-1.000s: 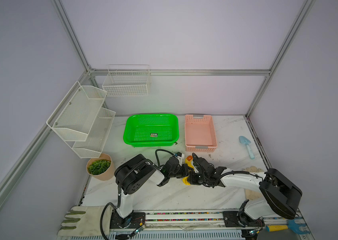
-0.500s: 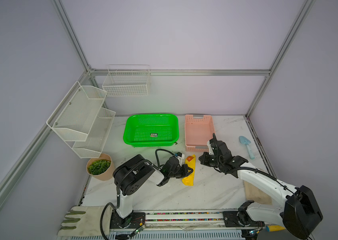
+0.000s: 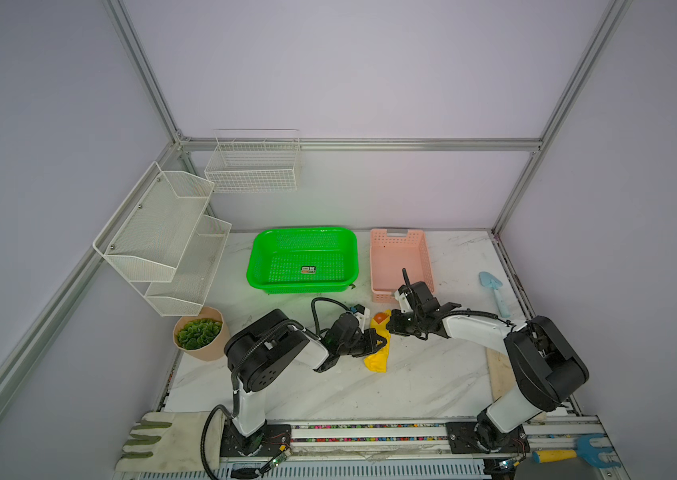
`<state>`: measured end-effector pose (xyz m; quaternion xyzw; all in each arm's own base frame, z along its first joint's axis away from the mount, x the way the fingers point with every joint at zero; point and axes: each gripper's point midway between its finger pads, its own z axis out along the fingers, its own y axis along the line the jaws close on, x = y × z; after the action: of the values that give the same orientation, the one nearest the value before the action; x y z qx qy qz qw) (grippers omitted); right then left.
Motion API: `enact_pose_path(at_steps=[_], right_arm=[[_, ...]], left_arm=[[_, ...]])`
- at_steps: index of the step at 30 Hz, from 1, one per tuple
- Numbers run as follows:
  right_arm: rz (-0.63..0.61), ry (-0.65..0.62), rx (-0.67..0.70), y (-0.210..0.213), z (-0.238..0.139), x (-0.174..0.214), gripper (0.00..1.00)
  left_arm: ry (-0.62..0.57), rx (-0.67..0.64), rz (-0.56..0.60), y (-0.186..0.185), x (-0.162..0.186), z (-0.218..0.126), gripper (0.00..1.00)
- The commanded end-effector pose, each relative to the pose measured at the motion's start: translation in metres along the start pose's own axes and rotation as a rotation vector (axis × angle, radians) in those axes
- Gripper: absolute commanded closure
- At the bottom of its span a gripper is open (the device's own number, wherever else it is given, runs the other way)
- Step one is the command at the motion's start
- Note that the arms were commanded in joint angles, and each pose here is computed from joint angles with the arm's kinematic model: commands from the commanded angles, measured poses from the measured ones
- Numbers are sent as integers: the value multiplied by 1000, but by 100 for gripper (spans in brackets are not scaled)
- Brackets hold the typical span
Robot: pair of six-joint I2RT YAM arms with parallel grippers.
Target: Place the utensils on the paper napkin and roll it up
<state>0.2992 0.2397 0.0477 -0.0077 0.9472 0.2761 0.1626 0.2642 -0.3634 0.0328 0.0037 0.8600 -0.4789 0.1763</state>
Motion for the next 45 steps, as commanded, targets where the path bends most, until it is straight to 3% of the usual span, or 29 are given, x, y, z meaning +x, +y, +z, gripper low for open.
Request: enact_pose_path(at_steps=[1,15,27,31,39,45], right_arm=[[-44,-34,-60,16,3,-15,96],[-30,32,-19,-6,35,0,96],[-9,30,58,-29,35,13,97],[-17,0,56,-25,27,8,97],[-82,-123,-4,16,-21,-20,80],[-95,-142,-7,23,-43,-18,80]], left_arm=[[60,-66,9,15,16,-2,100],[64,-66,23,12,15,-1,100],[41,-81,70,-3,6,-13,100],[49,-87,66,-1,10,-14,100],[59,-94,67,-1,20,-16,100],[63,-108,63,4,30,-23,100]])
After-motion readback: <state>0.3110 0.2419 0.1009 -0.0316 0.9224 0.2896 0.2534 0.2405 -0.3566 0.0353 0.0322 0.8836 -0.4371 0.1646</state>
